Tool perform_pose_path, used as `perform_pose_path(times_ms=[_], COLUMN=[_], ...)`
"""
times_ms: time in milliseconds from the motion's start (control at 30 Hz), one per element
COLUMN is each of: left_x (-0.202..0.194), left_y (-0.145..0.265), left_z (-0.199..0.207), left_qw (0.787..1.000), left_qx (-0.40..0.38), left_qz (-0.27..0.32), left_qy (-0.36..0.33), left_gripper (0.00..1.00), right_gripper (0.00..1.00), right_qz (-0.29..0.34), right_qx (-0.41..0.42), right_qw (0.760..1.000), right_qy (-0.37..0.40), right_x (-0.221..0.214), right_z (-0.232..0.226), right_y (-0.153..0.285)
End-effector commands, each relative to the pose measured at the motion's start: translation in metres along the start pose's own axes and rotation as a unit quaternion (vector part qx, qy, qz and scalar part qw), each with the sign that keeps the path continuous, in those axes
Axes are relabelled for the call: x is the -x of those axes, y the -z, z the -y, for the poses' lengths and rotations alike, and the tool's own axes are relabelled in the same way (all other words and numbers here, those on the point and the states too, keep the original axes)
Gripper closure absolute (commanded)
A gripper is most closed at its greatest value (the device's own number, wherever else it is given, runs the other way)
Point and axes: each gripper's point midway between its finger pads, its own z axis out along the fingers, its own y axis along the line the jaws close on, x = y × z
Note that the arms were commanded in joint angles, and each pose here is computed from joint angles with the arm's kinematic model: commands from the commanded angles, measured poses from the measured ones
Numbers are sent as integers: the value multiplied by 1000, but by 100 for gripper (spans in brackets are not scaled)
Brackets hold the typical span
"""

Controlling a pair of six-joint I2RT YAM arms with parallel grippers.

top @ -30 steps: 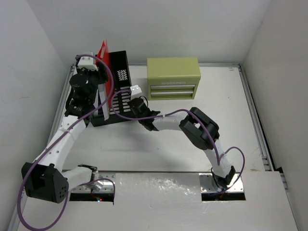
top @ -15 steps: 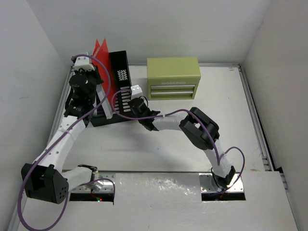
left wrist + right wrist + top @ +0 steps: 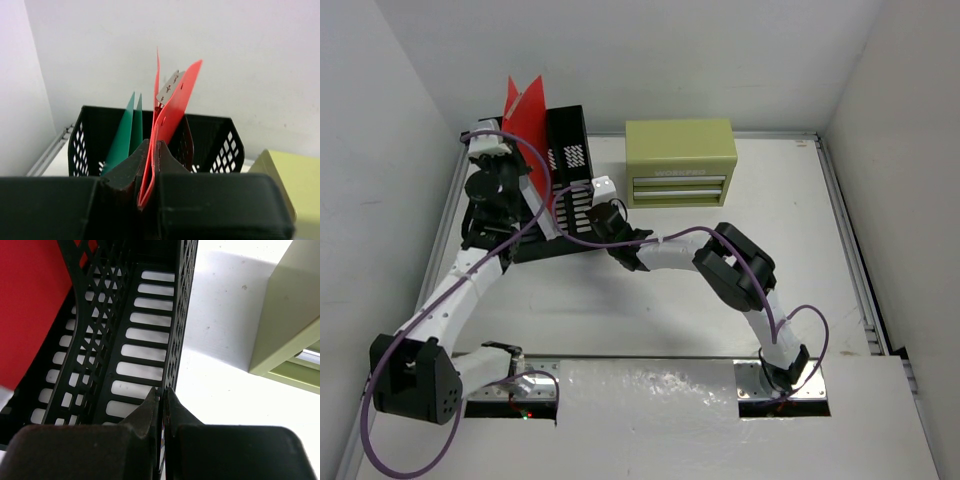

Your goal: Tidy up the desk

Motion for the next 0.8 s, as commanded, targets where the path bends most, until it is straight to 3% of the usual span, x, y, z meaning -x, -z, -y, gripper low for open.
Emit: perform_pose_path(times_ms=[0,267,433,567,767], left_x=[30,24,-2,-47,-90], left_y=[-7,-15,-19,-14,5], left_z=[8,26,26,18,9], left_qw=[996,992,995,998,996], left_qx=[-16,-62,-63,-53,-48], left_qz=[86,106,78,27,-69], left_qy=[21,25,26,6,-19], left_gripper=[100,100,100,100,100], right_gripper=[100,100,100,100,100], right_qz=[-36,-53,-67,-78,-66], right_qx=[61,100,130,153,101], right_qw=[997,993,988,984,993], right_qy=[14,33,42,46,18], right_x=[-18,-30,-39,-43,-36], right_z=[-29,-37,-48,-56,-39], right_y=[8,14,12,15,14])
